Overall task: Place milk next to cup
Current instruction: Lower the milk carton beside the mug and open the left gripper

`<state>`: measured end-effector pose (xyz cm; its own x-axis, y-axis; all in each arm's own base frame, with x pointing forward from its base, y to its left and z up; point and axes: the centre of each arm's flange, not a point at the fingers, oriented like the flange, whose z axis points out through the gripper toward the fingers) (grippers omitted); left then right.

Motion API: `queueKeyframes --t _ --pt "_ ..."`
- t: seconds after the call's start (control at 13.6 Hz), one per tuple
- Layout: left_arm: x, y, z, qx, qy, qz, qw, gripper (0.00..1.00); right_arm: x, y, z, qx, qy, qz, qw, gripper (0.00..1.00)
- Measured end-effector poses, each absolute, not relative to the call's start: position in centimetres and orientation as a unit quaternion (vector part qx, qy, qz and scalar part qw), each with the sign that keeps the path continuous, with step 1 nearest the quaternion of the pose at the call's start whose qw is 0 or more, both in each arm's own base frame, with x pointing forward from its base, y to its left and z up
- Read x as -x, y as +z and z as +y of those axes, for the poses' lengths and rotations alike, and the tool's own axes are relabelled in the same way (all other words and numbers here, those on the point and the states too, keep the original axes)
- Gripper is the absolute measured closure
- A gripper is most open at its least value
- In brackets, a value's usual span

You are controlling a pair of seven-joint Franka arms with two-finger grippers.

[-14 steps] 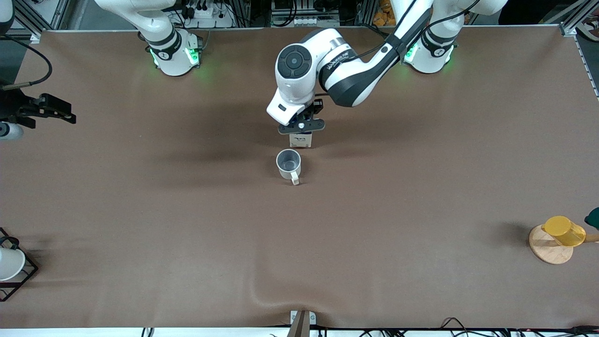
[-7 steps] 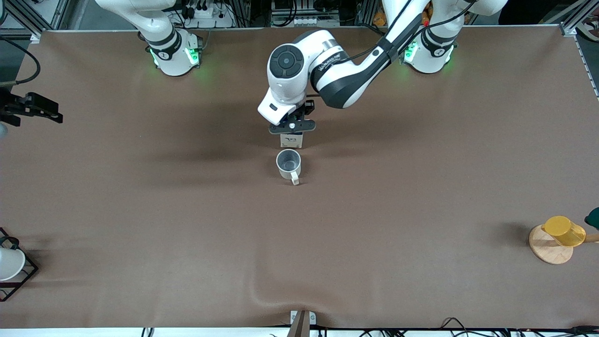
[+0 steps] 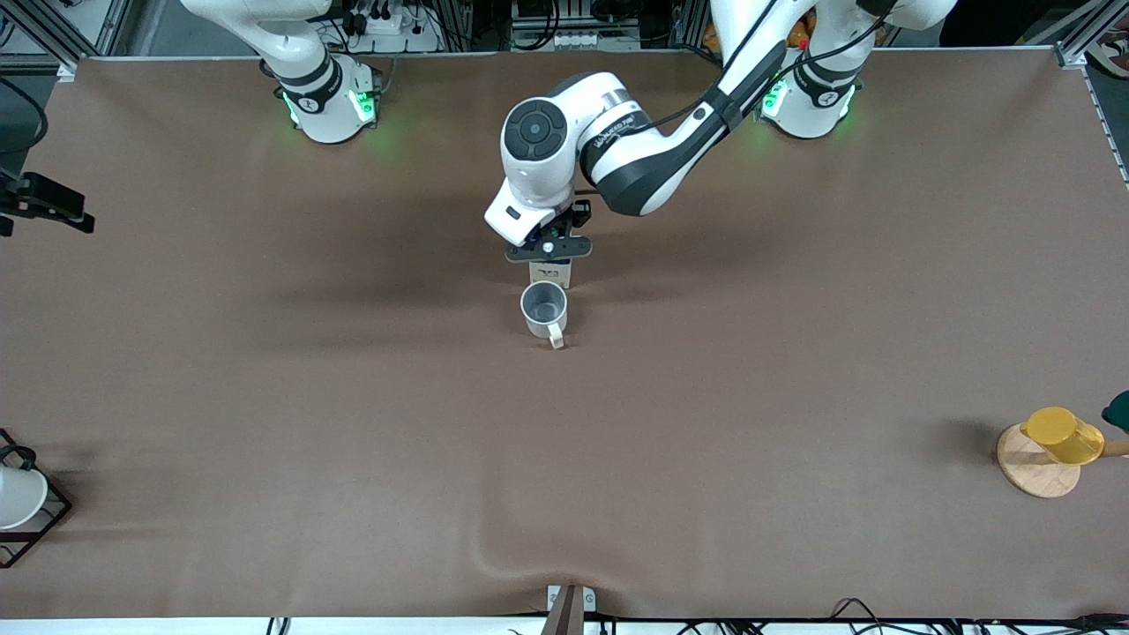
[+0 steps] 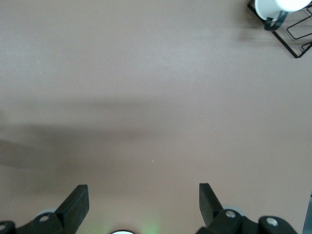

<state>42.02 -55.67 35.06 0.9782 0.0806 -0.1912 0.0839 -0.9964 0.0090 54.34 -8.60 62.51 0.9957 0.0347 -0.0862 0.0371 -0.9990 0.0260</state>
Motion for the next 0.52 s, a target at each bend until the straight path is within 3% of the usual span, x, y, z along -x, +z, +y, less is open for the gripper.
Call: queueKeyframes --t 0.15,0.52 --pt "-42.1 35.0 -55.7 -0.994 -0.096 0.042 0.008 0.48 -54.3 62.7 -9.1 -0.999 -0.041 0.017 0.014 0.0" --pt "-42.4 35.4 -55.7 -0.995 -0.092 0.042 0.012 0.0 -53.7 63.0 -11.2 -0.996 -0.041 0.08 -0.001 0.0"
